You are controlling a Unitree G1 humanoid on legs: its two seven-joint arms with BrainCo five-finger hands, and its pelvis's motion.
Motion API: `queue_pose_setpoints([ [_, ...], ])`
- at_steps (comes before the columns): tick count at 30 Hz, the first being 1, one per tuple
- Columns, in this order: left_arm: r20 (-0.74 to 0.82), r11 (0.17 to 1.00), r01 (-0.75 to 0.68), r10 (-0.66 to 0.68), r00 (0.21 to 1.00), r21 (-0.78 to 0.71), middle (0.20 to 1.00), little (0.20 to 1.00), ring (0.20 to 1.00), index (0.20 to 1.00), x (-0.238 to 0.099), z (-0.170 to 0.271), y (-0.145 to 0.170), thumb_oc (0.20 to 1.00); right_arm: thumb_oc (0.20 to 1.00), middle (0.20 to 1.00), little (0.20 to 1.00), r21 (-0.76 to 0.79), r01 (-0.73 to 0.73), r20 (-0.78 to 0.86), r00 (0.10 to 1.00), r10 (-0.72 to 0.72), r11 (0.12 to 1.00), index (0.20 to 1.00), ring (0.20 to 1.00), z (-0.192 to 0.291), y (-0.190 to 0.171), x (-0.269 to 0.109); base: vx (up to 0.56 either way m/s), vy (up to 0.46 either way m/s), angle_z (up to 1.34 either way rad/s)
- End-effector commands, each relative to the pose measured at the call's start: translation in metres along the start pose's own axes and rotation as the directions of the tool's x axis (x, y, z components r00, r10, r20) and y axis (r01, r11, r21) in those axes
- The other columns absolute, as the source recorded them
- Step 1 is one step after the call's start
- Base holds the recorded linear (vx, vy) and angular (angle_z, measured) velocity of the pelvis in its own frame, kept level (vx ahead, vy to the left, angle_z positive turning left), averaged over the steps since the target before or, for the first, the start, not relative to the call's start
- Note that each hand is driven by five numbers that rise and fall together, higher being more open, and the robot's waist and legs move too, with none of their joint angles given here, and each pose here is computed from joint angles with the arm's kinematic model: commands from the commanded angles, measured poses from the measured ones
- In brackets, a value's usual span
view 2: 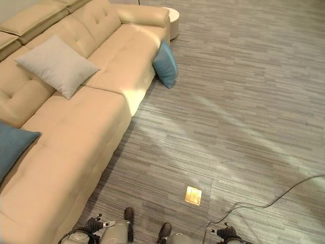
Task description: Pick up all the scattered cushions and arrange them neatly on the sofa.
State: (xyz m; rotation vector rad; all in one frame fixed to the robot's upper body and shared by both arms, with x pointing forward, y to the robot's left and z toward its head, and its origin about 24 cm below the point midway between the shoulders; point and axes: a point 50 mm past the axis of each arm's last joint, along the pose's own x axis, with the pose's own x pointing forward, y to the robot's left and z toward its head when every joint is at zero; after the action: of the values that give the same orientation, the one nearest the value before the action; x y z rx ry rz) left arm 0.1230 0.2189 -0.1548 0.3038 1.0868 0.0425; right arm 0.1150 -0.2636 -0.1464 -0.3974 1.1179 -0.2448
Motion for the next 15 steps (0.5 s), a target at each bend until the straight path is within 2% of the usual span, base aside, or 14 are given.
queue_pose_setpoints([
  [1,-0.01,0.999,-0.015,0.015,1.0,0.029,1.0,1.0,1.0,1.0,-0.001,-0.006,0.003,1.0,1.0,1.0,1.0,-0.044,0.019,0.008,1.0,-0.018,0.999,1.0,1.0,-0.003,-0.009,0.0,0.21,0.241,-0.58],
  [4,0.009,0.999,-0.03,0.03,1.0,0.028,1.0,1.0,1.0,1.0,0.0,0.001,0.01,1.0,1.0,1.0,1.0,-0.043,0.015,0.003,1.0,-0.015,0.999,1.0,1.0,-0.001,-0.01,0.001,0.25,0.218,-0.74],
  [7,0.016,0.998,-0.05,0.05,0.999,0.036,1.0,1.0,1.0,1.0,0.001,0.004,0.015,1.0,1.0,1.0,1.0,-0.035,0.021,0.012,1.0,-0.021,0.999,1.0,1.0,0.003,-0.011,0.002,0.31,0.1,-0.13],
  [12,0.014,0.998,-0.06,0.06,0.998,0.029,1.0,1.0,1.0,1.0,0.001,0.004,0.018,1.0,1.0,1.0,1.0,-0.05,0.021,0.018,1.0,-0.021,0.999,1.0,1.0,0.006,-0.013,0.002,0.38,-0.161,-0.17],
  [15,0.008,0.998,-0.042,0.041,0.999,0.049,1.0,1.0,1.0,1.0,0.001,0.002,0.011,1.0,1.0,1.0,1.0,-0.052,0.013,-0.008,1.0,-0.013,0.999,1.0,1.0,-0.004,-0.011,0.001,0.41,-0.254,0.55],
])
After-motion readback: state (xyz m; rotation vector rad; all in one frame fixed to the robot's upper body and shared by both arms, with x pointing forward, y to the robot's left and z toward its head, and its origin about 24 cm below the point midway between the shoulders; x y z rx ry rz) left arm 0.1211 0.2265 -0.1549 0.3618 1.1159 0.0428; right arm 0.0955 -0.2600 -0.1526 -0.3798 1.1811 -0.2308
